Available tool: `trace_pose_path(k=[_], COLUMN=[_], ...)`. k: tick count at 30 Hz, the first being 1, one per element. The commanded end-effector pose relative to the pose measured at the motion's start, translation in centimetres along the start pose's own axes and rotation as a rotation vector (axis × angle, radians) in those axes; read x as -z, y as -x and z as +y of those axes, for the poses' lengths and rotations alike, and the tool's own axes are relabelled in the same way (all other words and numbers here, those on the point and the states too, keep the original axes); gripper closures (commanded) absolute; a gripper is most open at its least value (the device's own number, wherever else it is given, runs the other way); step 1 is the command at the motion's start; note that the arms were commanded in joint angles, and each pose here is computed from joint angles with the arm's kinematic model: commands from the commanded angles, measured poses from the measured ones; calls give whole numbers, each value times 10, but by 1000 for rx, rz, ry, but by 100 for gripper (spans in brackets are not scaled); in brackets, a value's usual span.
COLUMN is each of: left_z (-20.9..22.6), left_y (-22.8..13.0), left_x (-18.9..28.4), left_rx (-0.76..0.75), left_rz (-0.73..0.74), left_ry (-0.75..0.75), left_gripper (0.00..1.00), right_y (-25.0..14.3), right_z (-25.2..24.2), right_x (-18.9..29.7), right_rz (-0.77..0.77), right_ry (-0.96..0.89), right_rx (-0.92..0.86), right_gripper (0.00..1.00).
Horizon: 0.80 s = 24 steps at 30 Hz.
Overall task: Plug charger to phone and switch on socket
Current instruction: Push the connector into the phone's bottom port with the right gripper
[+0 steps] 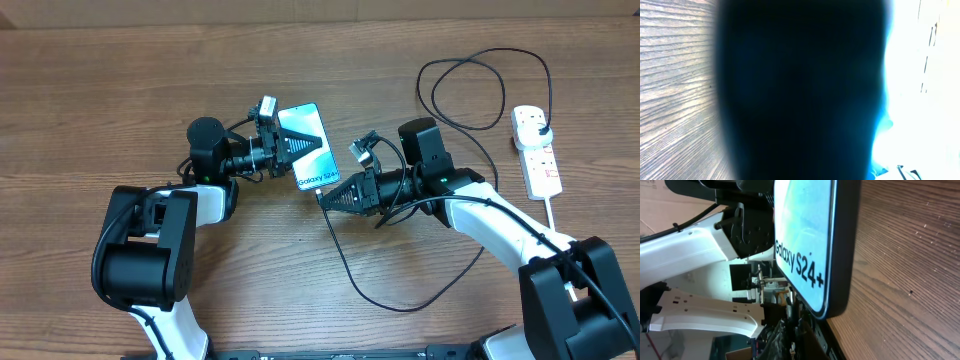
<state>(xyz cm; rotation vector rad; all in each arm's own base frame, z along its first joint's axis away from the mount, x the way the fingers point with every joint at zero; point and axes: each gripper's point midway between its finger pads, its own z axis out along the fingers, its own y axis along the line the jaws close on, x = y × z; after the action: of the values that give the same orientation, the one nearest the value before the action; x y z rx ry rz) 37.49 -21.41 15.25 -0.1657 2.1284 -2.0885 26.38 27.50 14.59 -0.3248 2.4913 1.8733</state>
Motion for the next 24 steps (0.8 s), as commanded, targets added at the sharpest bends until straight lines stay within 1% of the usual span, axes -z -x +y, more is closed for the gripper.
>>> trace_pose_path(k=[1, 11, 24], left_z=[-16, -16, -16], left_y=[-2, -3, -3], left_x=[-2, -2, -1], left_rx=[-48, -48, -64], left_rz=[-2, 2, 5], left_ry=[-15, -15, -16], left_gripper=[96, 96, 96], right_y=[0, 5, 7], right_z=[0, -6, -5], right_x=[-1, -1, 0], right_rz=[0, -25, -32], right_ry=[-1, -33, -30], right_rx=[-6, -18, -7], right_gripper=[96, 96, 96])
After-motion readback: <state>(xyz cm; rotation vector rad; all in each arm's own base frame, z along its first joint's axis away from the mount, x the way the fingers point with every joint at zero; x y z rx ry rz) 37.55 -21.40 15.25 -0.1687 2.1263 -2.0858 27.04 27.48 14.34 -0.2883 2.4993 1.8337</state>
